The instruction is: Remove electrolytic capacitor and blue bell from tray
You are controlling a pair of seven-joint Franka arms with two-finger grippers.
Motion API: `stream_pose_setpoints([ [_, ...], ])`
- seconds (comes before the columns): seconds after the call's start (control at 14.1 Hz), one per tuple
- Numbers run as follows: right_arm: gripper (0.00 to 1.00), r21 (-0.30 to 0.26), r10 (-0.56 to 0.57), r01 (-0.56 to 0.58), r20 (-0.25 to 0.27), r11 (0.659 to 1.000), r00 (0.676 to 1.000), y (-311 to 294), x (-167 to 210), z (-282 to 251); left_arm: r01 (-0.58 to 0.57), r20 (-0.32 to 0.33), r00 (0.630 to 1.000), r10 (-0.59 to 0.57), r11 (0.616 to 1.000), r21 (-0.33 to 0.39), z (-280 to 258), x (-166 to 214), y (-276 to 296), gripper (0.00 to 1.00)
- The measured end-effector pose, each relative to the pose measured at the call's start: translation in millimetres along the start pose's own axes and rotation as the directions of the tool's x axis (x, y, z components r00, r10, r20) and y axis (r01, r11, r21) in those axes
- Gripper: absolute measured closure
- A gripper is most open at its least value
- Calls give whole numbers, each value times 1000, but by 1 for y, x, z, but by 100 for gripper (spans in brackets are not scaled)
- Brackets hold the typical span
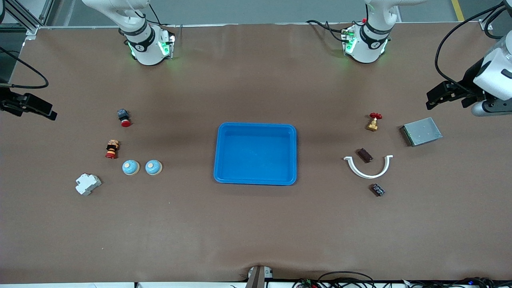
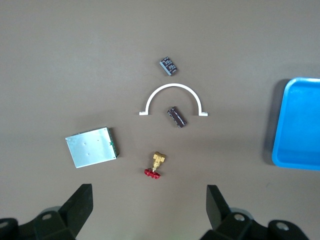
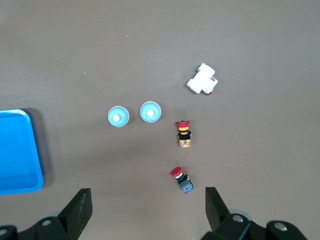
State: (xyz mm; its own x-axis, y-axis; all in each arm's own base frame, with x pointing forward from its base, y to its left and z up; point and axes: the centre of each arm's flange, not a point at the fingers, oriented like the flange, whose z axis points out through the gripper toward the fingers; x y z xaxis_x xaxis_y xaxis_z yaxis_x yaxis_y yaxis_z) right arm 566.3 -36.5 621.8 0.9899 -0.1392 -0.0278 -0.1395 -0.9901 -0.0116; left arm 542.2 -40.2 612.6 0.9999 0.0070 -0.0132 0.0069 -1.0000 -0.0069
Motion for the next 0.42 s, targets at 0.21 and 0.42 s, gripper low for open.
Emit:
stream_pose_setpoints([
  [0.21,0,0,0,0,0,1000,1000,0,0,0,-21,4,1000,21,1000,0,1,0,-1,0],
  [0.42,0,0,0,0,0,1000,1000,0,0,0,-25,5,1000,24,1000,10,1,0,-1,0],
])
